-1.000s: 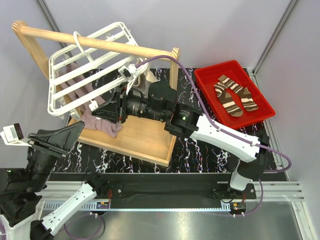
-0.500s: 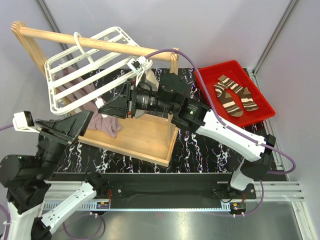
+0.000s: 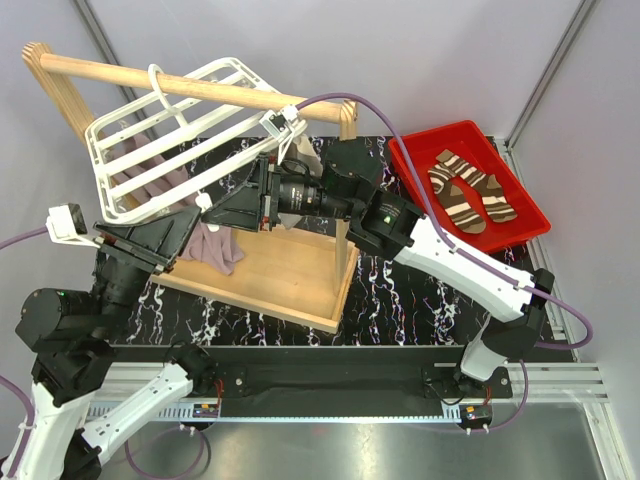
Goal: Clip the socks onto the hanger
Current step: Open the clamp at the hanger.
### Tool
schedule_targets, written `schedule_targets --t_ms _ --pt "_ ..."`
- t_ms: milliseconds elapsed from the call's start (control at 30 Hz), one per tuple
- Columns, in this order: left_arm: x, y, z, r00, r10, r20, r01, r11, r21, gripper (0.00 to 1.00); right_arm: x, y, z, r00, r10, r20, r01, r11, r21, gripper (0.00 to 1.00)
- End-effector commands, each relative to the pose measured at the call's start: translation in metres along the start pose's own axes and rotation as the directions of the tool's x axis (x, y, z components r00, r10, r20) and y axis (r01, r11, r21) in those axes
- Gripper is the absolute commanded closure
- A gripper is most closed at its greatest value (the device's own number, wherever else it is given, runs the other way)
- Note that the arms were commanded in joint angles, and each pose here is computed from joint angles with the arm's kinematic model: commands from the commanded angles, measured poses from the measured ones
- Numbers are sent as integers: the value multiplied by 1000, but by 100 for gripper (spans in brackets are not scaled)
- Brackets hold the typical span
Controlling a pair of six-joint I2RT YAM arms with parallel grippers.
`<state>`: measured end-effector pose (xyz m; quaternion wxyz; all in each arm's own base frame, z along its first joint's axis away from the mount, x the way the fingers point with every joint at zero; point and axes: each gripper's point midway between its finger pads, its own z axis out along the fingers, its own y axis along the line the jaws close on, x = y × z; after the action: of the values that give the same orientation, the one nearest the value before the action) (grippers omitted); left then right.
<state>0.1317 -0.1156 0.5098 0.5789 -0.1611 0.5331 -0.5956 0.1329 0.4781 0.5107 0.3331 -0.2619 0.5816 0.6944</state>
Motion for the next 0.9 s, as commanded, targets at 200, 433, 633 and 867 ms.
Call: schedule_targets --t_ms 200,433,633,867 --pt "-5 -15 18 998 47 30 -49 996 70 38 22 28 -9 988 70 -135 -85 991 -106 87" --pt "1 -17 27 999 32 19 -34 994 101 30 23 21 -12 990 55 -130 -65 995 -73 87" --pt "1 -12 30 999 25 33 -28 996 90 39 25 18 -11 989 52 -140 -62 996 -71 88" --pt "4 -9 32 999 43 21 -45 996 78 60 24 13 -12 990 44 -135 -51 997 -55 83"
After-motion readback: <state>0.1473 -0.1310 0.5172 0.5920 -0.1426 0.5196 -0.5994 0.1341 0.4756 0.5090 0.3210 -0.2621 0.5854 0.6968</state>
